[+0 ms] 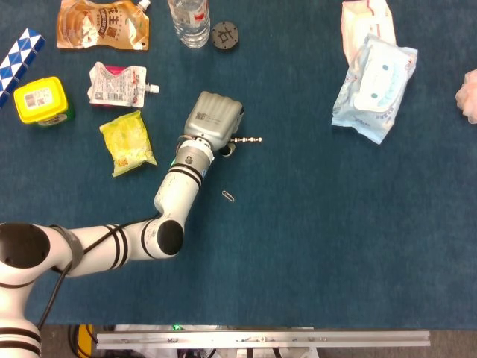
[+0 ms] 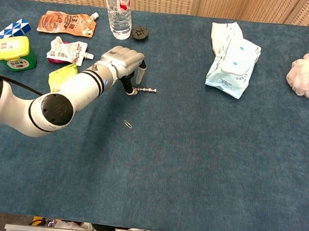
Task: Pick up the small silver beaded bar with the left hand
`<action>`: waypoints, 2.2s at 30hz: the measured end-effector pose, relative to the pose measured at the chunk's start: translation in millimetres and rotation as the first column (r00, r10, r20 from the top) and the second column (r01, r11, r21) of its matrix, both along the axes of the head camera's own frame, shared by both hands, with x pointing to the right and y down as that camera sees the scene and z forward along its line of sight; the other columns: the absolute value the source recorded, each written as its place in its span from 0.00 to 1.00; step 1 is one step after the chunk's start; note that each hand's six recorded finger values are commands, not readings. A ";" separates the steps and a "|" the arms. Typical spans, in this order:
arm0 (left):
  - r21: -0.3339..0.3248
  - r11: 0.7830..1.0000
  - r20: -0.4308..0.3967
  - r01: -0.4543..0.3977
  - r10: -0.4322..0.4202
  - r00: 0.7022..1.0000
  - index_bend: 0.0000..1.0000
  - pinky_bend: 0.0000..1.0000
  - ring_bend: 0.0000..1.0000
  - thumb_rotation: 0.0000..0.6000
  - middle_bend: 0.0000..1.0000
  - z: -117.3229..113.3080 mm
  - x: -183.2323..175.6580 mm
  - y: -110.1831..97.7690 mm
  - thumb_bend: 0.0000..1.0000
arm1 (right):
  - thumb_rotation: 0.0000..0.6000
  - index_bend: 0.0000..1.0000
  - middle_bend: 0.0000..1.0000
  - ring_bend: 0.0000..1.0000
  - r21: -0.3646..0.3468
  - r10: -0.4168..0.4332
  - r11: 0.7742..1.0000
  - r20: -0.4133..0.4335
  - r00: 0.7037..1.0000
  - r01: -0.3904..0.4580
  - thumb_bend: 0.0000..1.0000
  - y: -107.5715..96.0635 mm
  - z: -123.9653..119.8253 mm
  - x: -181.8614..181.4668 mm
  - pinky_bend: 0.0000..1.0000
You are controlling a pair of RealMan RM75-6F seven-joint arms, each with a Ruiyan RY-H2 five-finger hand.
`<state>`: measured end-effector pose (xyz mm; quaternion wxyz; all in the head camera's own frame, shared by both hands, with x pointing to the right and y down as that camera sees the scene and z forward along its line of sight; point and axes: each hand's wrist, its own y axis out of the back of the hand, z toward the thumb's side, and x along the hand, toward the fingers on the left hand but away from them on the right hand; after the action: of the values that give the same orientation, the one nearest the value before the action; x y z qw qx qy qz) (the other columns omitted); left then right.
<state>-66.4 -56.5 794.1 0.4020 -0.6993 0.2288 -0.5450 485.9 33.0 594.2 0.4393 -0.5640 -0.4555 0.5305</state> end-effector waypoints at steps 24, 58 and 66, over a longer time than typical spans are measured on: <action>-0.011 1.000 0.066 -0.021 0.022 0.998 0.53 1.00 0.95 0.96 0.92 5.7 -0.2 -2.0 0.29 | 1.00 0.16 0.33 0.31 0.017 0.009 1.000 0.005 1.000 -0.009 0.19 -0.1 -4.0 4.5 0.32; 0.010 0.998 -0.035 -0.068 0.068 0.997 0.58 1.00 0.95 1.00 0.92 -37.0 -38.5 10.7 0.33 | 1.00 0.16 0.33 0.32 0.046 -0.015 0.999 0.027 1.000 0.014 0.19 -1.8 -9.4 -2.7 0.32; -0.012 0.997 -0.096 -0.075 0.073 0.993 0.58 1.00 0.95 1.00 0.93 -55.9 -59.9 33.7 0.33 | 1.00 0.16 0.33 0.33 0.044 -0.021 0.999 0.037 0.999 0.020 0.19 -2.9 -8.0 -3.9 0.32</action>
<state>-126.3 -22.7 738.2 0.4049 -0.7357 0.2174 -0.4975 482.0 30.1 586.1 0.4485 -0.5686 -0.4694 0.5052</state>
